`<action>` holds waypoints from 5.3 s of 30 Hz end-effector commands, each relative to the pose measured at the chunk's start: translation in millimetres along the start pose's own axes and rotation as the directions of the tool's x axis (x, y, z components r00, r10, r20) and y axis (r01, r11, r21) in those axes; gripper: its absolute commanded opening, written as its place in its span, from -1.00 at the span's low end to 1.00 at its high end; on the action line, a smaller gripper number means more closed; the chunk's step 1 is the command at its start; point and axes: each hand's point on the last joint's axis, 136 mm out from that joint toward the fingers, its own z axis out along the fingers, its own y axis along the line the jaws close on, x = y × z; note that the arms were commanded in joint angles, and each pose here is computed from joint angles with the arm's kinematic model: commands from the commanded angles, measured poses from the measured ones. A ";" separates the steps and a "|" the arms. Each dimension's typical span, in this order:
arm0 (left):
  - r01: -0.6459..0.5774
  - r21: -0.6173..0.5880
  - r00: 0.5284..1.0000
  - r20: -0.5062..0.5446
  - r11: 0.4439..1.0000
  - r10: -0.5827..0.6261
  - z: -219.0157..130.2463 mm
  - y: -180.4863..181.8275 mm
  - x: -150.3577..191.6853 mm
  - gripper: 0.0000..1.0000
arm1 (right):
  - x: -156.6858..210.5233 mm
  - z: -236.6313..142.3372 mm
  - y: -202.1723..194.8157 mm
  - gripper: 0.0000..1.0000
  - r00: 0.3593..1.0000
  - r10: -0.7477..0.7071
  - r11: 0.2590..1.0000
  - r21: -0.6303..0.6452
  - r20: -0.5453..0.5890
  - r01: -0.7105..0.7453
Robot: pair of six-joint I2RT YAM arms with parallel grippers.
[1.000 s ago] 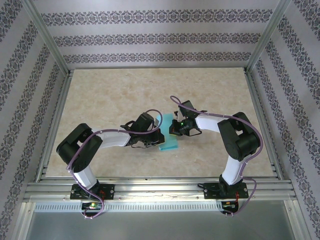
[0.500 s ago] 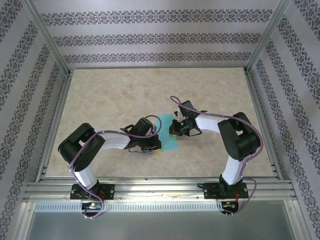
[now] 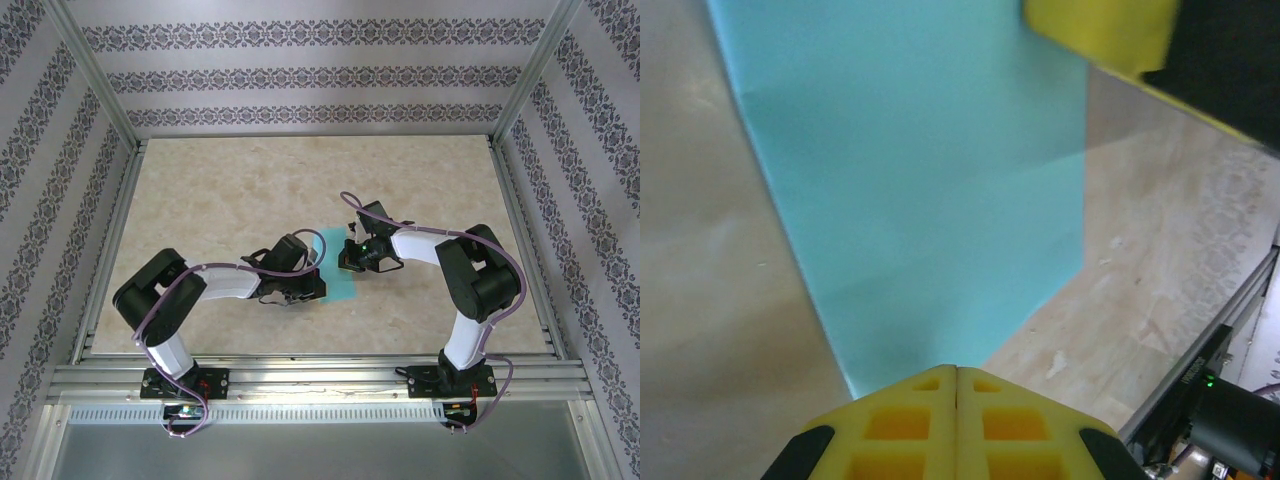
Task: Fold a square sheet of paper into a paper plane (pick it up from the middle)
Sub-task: First fold the square sheet of paper in half at the center of the table.
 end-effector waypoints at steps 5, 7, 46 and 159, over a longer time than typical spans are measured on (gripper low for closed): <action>-0.048 -0.107 0.996 -0.083 0.993 0.039 2.0 25.5 27.3 -0.86 | 26.1 4.3 -41.1 -1.00 0.996 0.069 0.985 0.161 -0.049 -0.060; -0.045 -0.113 0.995 -0.095 0.993 0.035 1.0 28.7 32.3 -0.87 | 25.8 4.4 -41.3 -1.00 0.996 0.069 0.985 0.162 -0.048 -0.060; -0.076 -0.083 0.994 -0.086 0.994 0.069 -11.2 42.3 29.5 -0.87 | 28.2 4.6 -42.6 -1.00 0.996 0.065 0.985 0.161 -0.062 -0.054; -0.017 0.031 0.988 0.156 0.999 0.012 -24.9 -10.5 -150.5 -0.78 | 31.3 4.0 -41.8 -1.00 0.995 0.066 0.986 0.160 -0.072 -0.053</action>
